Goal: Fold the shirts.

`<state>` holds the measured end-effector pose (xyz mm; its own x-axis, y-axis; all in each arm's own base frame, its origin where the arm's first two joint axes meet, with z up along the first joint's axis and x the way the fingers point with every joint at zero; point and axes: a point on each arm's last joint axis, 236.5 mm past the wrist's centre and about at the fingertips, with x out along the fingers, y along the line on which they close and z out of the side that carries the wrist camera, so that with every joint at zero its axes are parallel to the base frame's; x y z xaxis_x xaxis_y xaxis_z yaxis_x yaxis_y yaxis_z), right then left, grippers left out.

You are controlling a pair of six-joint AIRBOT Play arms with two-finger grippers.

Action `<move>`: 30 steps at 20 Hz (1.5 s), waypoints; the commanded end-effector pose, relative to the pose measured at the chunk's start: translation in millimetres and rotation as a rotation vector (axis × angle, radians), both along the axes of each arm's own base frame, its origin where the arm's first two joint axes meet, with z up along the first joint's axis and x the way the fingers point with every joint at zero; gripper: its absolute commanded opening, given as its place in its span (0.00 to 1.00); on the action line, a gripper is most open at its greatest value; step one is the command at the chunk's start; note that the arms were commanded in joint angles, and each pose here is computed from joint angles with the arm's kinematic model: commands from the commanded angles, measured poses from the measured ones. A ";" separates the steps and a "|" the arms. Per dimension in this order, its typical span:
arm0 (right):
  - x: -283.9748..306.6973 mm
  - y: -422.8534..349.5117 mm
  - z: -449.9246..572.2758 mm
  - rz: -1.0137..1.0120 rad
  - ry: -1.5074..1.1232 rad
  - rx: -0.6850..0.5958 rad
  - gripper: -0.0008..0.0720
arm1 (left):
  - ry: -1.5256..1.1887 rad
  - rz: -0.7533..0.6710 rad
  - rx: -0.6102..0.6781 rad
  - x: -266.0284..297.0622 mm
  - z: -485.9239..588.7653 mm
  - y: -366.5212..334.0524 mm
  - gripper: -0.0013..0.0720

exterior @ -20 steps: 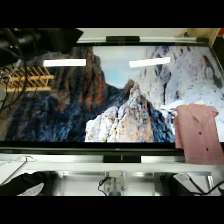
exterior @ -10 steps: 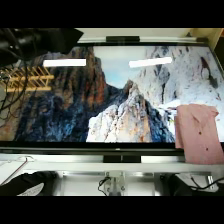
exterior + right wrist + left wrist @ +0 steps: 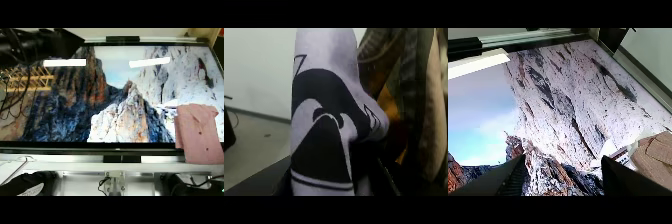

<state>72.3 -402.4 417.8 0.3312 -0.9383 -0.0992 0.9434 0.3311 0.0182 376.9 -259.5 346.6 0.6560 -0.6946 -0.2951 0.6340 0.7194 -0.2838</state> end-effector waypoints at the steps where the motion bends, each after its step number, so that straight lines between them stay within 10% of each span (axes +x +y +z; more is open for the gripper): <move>1: -11.9 30.7 -43.8 -0.064 -0.042 0.253 0.76 | 0.033 -0.018 0.027 -5.1 -9.7 -0.8 0.76; 7: -6.6 95.8 -93.0 -0.061 -0.056 0.561 0.76 | 0.104 -0.032 0.130 -8.2 -40.4 4.2 0.76; 15: 93.9 222.6 -198.2 0.442 0.308 1.014 0.76 | 0.560 0.234 0.635 -11.8 -191.8 107.2 0.72; 30: 201.9 421.7 -342.8 1.102 1.037 0.731 0.76 | 0.851 0.368 0.797 -60.7 -309.5 136.1 0.72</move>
